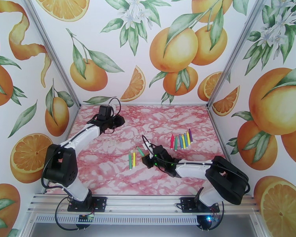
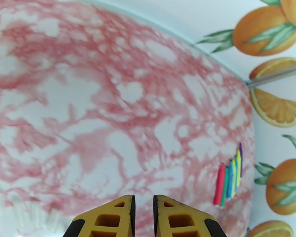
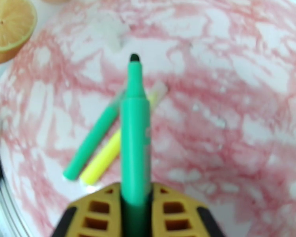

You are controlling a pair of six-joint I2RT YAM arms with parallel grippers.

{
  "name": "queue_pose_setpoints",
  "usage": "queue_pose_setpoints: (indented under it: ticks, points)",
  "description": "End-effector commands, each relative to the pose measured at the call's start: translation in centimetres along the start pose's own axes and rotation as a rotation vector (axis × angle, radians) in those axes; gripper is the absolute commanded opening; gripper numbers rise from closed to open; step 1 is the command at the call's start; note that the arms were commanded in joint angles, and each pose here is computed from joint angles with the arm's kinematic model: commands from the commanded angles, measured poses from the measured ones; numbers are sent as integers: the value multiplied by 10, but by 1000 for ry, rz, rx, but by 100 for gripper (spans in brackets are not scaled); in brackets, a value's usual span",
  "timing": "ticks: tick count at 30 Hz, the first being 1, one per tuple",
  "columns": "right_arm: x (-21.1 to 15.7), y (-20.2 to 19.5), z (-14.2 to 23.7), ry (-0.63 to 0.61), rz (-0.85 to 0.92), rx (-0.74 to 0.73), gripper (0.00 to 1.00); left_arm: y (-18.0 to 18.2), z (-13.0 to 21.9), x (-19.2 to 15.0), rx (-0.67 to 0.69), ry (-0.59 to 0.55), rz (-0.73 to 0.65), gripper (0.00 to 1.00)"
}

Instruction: Open the pen caps

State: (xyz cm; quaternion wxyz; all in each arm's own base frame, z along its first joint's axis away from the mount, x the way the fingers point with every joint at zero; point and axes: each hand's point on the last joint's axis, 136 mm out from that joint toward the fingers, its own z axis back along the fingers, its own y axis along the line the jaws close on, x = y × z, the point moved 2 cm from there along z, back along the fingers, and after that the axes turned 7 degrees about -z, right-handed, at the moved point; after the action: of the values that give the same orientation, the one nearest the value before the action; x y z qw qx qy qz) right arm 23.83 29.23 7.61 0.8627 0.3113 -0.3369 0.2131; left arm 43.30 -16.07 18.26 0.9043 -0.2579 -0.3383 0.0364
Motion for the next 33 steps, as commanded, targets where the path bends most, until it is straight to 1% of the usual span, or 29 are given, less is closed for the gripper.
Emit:
queue_pose_setpoints:
  ticks: [1,7,14,18,23,28,33]
  points:
    - [7,5,6,-22,16,16,0,-22,10,19,-51,-67,-58,0]
    - [19,2,9,-65,12,-22,0,-24,7,9,-64,-6,-92,0]
    - [40,-12,11,-120,-3,-114,0,-21,10,-10,-21,101,-177,0]
    - [52,-30,15,-143,-41,-209,0,-16,11,-25,22,165,-226,0]
    - [63,-49,21,-173,-117,-247,0,-15,7,-46,76,249,-297,0]
    - [66,-74,27,-173,-171,-369,0,-14,-2,-64,150,335,-366,0]
    - [63,-98,32,-154,-241,-442,0,-12,-11,-72,185,372,-383,0]
